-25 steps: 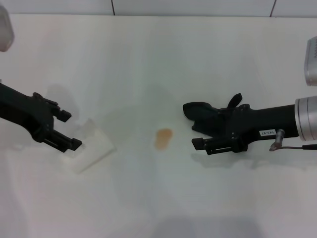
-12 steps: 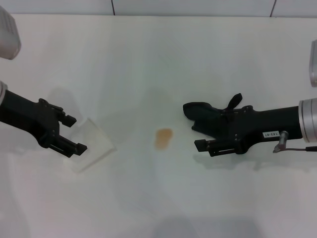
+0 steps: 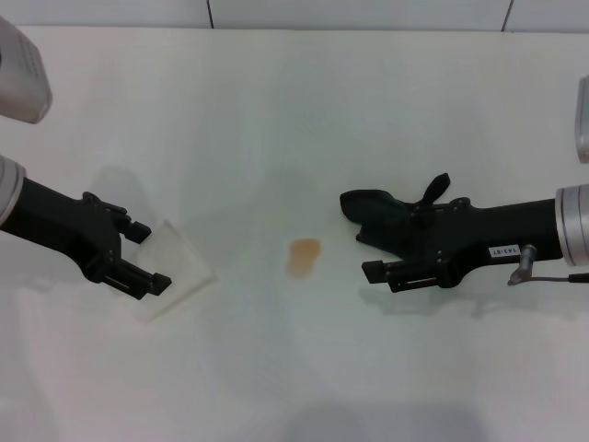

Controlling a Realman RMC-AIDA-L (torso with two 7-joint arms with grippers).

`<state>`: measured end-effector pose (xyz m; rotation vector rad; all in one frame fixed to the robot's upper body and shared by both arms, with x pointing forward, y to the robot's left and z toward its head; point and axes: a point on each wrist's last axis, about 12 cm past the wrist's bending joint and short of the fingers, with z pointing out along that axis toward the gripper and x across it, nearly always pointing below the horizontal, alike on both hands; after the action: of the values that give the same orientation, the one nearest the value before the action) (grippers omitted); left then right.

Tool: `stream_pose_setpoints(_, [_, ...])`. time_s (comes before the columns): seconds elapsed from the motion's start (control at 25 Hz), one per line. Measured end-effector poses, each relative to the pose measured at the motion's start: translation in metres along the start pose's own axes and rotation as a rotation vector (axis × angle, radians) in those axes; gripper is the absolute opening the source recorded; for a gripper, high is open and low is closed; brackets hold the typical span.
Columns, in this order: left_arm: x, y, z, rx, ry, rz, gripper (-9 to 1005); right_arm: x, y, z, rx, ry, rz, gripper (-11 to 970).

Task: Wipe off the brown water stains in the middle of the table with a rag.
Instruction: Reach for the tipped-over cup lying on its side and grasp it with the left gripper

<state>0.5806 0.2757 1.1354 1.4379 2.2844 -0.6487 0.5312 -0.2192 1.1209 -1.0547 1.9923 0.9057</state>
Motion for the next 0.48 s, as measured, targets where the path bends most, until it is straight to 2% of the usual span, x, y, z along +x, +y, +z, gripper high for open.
stream_pose_setpoints(0.48, [0.0012,0.0005,0.0055,-0.005,0.001,-0.005,839,0.0003,-0.0005,-0.0002,0.001,0.0,0.003,782])
